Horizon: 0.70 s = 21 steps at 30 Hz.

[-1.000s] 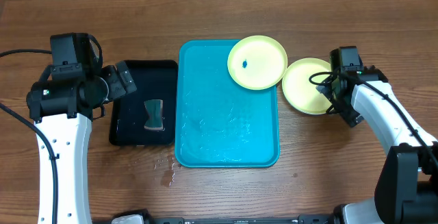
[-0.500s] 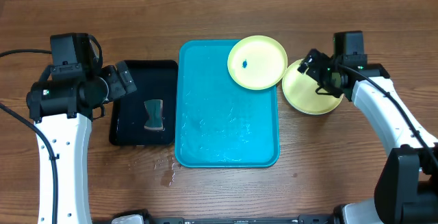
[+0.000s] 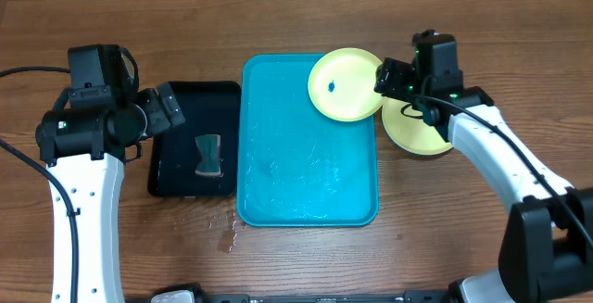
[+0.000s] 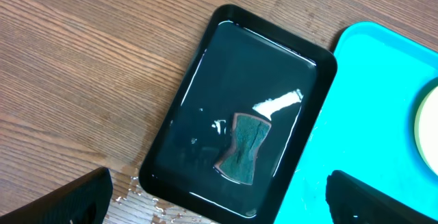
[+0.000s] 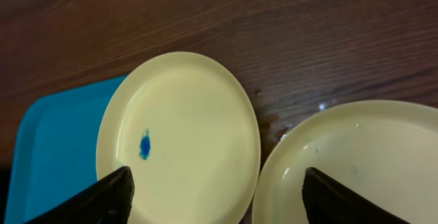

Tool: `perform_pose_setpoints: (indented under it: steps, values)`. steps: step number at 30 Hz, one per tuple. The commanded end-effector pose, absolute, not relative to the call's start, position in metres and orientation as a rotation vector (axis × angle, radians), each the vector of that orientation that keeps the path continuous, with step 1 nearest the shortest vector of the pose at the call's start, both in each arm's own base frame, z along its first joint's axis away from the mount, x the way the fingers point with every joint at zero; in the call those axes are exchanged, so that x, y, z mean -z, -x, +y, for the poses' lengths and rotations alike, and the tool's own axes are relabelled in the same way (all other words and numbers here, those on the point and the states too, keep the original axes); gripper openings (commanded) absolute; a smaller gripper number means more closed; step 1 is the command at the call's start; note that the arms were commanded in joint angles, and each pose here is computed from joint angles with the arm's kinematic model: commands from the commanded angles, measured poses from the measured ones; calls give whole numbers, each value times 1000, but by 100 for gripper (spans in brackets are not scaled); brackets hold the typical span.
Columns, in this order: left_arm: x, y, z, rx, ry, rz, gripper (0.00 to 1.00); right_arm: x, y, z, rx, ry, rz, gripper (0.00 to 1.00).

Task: Clean dirty plates on tray and stack at the side
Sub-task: 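Open the right gripper and move it to the other yellow plate's rim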

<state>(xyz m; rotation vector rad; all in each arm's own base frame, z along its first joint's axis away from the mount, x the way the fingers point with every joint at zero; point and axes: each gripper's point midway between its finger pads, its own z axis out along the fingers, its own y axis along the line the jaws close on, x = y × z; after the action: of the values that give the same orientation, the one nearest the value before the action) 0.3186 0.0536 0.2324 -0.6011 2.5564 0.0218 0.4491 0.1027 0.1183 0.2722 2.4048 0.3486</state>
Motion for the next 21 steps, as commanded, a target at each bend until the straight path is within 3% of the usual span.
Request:
perform_pose_setpoints:
  steps: [1,6,13,21]
  values:
    - [-235,-322,53,-11,609,2546,100,-104,-463,97,-249,-214,2403,78]
    - [-235,-322,53,-11,609,2546,100,-85,-473,91,-197,-233,2400,73]
    - [-235,-322,53,-11,609,2546,100,-79,-478,94,-202,-229,2391,56]
    - [-235,-322,53,-11,610,2545,100,-72,-485,96,-207,-228,2377,52]
